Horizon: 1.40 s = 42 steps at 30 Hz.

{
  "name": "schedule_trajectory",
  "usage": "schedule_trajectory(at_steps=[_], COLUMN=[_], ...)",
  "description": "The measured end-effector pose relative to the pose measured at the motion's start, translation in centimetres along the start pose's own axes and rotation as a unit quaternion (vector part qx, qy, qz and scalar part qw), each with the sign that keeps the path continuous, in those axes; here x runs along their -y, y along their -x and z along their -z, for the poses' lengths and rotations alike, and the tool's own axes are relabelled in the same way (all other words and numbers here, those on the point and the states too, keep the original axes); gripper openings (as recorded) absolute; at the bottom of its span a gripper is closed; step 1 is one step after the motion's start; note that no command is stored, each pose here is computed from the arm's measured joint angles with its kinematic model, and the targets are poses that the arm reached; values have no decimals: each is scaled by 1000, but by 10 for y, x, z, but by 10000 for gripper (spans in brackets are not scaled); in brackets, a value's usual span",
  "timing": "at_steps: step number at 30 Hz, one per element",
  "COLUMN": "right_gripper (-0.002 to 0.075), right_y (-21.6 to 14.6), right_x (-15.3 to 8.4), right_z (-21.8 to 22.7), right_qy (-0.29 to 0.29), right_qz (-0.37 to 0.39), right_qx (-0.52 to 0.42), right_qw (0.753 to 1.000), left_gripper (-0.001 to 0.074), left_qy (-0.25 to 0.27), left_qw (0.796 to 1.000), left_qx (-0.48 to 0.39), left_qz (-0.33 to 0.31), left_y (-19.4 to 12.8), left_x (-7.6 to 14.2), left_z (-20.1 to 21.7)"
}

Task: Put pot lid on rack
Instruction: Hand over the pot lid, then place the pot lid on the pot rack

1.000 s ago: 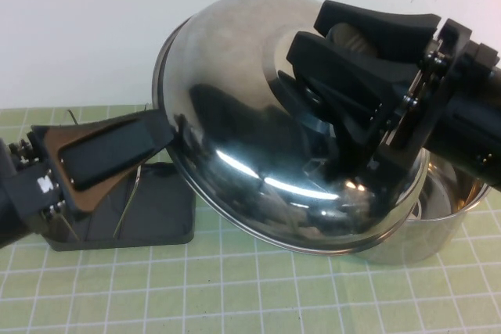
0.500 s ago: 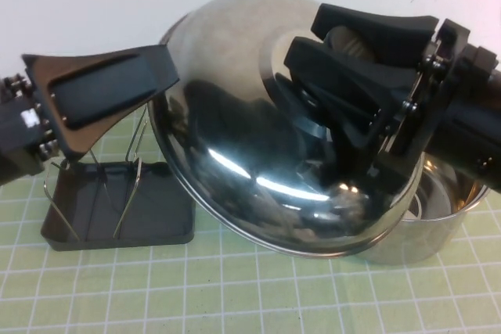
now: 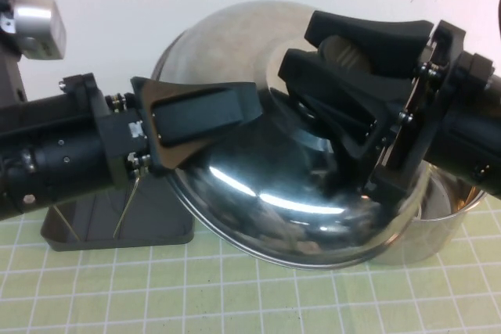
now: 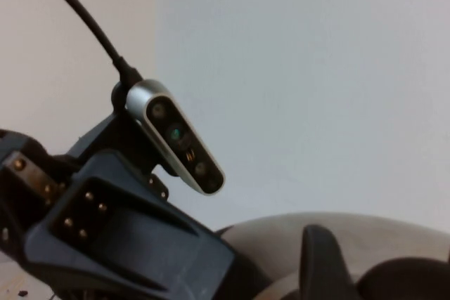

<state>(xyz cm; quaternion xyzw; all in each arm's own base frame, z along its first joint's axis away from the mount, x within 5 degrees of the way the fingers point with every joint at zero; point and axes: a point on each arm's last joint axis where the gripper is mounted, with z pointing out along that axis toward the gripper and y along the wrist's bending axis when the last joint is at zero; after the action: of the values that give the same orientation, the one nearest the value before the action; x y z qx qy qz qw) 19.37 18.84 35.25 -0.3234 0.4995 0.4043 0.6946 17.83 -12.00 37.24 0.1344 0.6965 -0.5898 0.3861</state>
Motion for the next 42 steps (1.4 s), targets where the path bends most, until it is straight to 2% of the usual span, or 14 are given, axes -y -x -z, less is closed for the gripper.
schedule_trajectory(at_steps=[2, 6, 16, 19, 21, 25, 33, 38, 42], right_gripper=[335, 336, 344, 430, 489, 519, 524, 525, 525], right_y=[0, -2, -3, -6, -6, -7, -4, 10, 28], right_x=[0, -1, -1, -1, -1, -1, 0, 0, -6], right_z=[0, 0, 0, 0, 0, 0, 3, 15, 29], right_qy=[2, 7, 7, 7, 7, 4, -7, -43, -51], right_qz=[3, 13, 13, 14, 14, 15, 45, 92, 134], right_qx=[-3, -13, -19, -31, -33, -40, -51, -85, -96], right_qw=[1000, 1000, 1000, 999, 999, 999, 998, 991, 985], left_gripper=[420, 270, 230, 102, 102, 102, 102, 102, 102], left_qy=[-3, -14, -21, -18, -5, 3, 41, 88, 147], left_qw=[1000, 1000, 999, 1000, 1000, 1000, 998, 989, 975], left_qx=[0, 6, 4, -6, -13, -12, 28, 88, 103], left_qz=[3, 23, 32, 16, 3, 3, -48, -84, -129], left_y=[0, 1, 0, -1, -3, -2, 4, 11, 19], left_x=[1, 3, 4, 4, 2, -1, 1, 11, 15], left_z=[-1, 0, 0, 0, 0, -1, 5, 18, 26])
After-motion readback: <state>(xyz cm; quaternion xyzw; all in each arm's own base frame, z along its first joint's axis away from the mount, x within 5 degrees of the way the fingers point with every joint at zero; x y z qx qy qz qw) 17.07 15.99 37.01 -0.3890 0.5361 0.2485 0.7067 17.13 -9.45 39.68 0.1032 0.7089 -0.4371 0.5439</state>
